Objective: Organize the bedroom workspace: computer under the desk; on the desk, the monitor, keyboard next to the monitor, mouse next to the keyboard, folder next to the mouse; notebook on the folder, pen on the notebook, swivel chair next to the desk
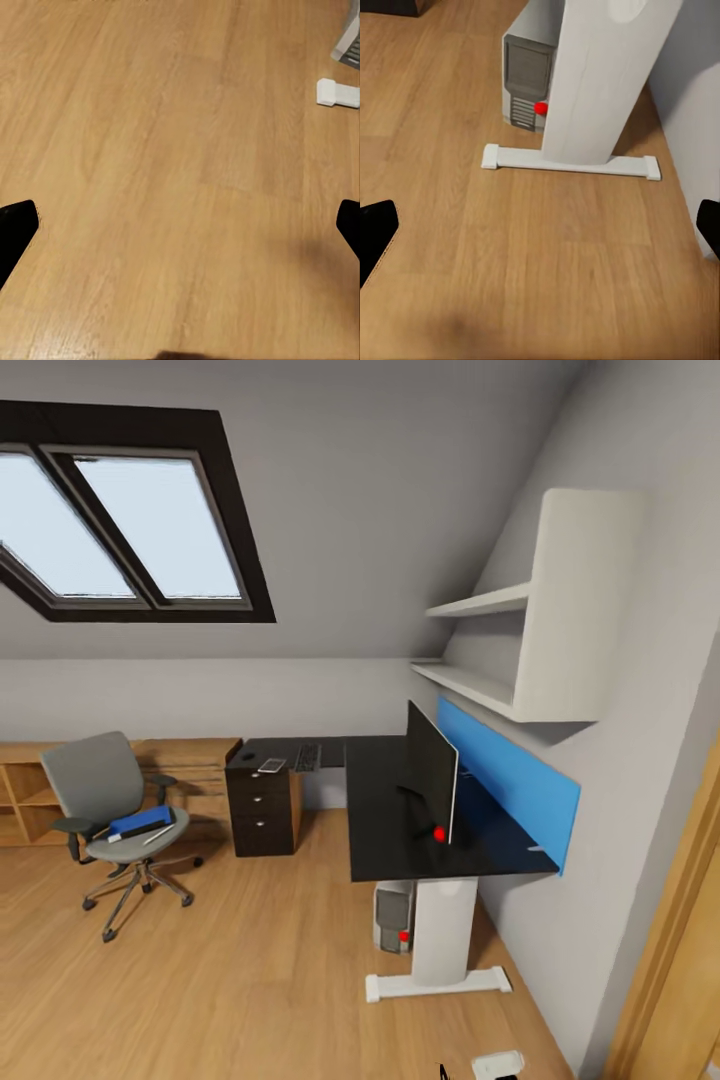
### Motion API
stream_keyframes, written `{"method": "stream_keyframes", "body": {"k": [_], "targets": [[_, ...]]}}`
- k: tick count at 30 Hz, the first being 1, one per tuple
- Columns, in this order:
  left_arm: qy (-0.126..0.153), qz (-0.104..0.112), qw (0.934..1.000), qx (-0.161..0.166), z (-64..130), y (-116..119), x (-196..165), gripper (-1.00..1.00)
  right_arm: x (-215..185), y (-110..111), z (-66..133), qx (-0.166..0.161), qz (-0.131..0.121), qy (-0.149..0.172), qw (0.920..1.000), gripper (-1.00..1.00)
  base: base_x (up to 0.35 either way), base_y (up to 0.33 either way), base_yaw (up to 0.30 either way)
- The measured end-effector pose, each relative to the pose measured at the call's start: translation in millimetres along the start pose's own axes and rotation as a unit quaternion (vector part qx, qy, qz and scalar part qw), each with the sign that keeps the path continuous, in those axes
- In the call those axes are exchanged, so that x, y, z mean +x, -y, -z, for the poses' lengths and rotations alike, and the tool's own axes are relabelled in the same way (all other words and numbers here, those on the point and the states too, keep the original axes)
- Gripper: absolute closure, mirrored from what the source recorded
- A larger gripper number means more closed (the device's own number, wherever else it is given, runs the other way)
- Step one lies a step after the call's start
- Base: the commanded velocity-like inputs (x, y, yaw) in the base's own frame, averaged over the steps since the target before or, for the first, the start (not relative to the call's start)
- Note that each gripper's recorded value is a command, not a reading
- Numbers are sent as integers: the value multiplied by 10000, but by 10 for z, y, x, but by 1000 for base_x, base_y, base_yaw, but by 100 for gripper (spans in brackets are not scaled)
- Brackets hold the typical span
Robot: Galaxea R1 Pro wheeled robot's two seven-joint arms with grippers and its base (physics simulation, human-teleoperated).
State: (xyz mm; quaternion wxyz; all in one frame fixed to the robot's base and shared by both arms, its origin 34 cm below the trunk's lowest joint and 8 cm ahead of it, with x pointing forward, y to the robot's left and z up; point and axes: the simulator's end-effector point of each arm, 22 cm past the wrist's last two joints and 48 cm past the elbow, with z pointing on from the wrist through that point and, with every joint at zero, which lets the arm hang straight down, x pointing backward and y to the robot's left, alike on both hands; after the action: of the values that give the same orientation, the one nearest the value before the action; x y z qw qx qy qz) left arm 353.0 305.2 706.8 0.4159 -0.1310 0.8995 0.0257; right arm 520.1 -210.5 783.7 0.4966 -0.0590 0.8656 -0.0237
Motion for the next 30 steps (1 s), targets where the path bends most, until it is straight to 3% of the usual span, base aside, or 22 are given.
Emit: {"method": "stream_keyframes", "body": {"k": [19,30], "targets": [[-58,-8,10000,-16,9,-13,46,-100,55,-9,-2,-11,2,-58,10000,-100,170,297,0],[-143,-28,9999,-30,20,-27,111,-100,137,-20,-6,-23,4,-147,9999,-100,57,73,0]]}}
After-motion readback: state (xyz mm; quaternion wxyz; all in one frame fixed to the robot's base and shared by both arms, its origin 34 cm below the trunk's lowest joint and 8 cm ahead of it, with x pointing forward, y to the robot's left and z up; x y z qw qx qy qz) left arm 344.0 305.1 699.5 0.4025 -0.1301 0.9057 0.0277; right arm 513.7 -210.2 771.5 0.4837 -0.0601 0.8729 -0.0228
